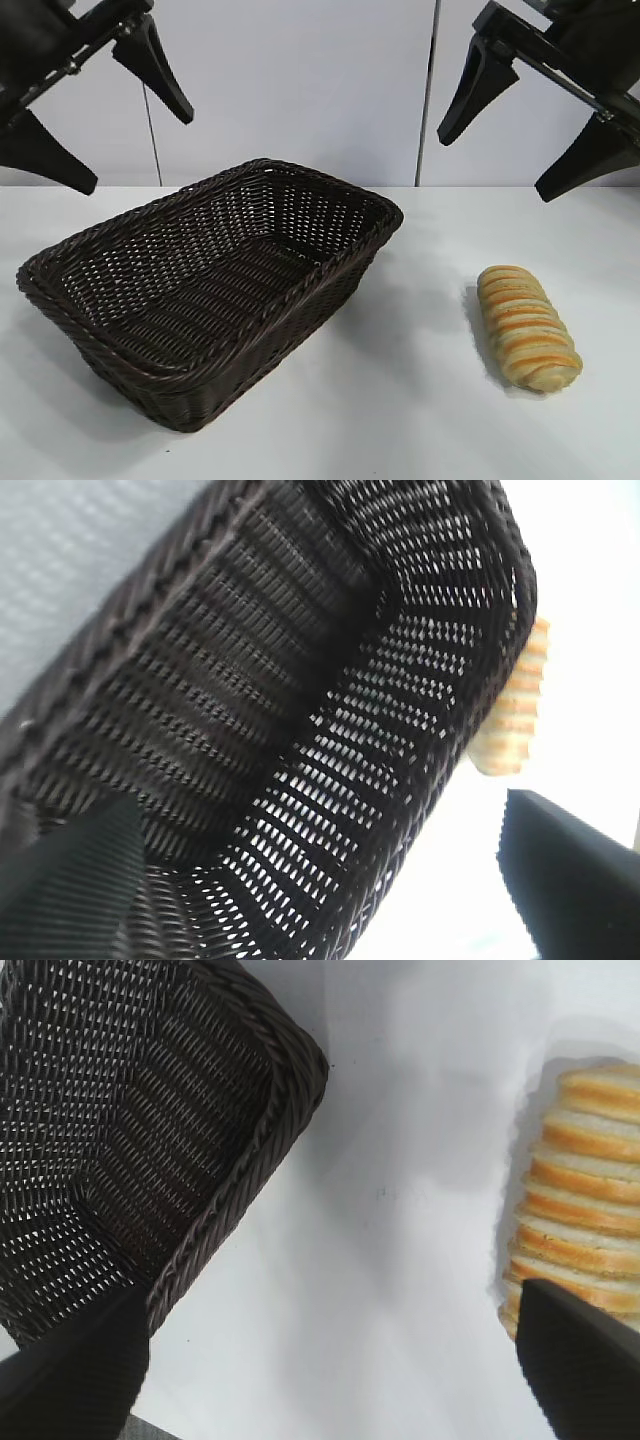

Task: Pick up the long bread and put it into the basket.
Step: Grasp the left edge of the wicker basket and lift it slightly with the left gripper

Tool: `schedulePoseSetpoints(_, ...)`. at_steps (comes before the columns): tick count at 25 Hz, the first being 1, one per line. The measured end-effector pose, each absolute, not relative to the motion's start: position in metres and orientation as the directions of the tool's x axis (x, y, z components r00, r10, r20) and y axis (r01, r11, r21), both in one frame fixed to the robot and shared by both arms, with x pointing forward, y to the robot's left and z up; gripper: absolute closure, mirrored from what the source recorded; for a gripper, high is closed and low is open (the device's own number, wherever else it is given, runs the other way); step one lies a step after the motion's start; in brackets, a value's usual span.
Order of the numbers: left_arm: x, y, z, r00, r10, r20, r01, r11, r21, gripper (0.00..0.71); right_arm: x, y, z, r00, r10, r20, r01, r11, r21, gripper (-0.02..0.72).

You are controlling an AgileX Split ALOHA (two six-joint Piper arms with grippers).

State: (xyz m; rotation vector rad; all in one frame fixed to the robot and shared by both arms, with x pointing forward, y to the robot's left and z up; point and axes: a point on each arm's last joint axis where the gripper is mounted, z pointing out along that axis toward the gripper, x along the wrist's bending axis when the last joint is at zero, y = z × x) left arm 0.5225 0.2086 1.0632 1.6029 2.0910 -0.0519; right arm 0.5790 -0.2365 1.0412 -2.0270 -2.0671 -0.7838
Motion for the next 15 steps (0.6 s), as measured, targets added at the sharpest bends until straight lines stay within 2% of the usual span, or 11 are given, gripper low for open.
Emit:
schedulePoseSetpoints(4, 0.498, 0.206, 1.023, -0.269, 0.894, -0.359, 0.913, 0.355, 0.199, 0.016, 0.579, -0.236, 1.041, -0.081, 0.89, 0.449, 0.964, -0.043, 0.261, 0.009)
schedulePoseSetpoints(9, 0.476, 0.201, 0.973, -0.362, 0.835, -0.414, 0.875, 0.458, 0.159, 0.016, 0.579, -0.236, 1.041, -0.081, 0.89, 0.449, 0.965, -0.042, 0.259, 0.009)
schedulePoseSetpoints(15, 0.497, 0.193, 0.941, -0.403, 0.82, -0.407, 0.865, 0.486, 0.123, 0.016, 0.578, -0.236, 1.041, -0.082, 0.889, 0.45, 0.966, -0.041, 0.256, 0.009)
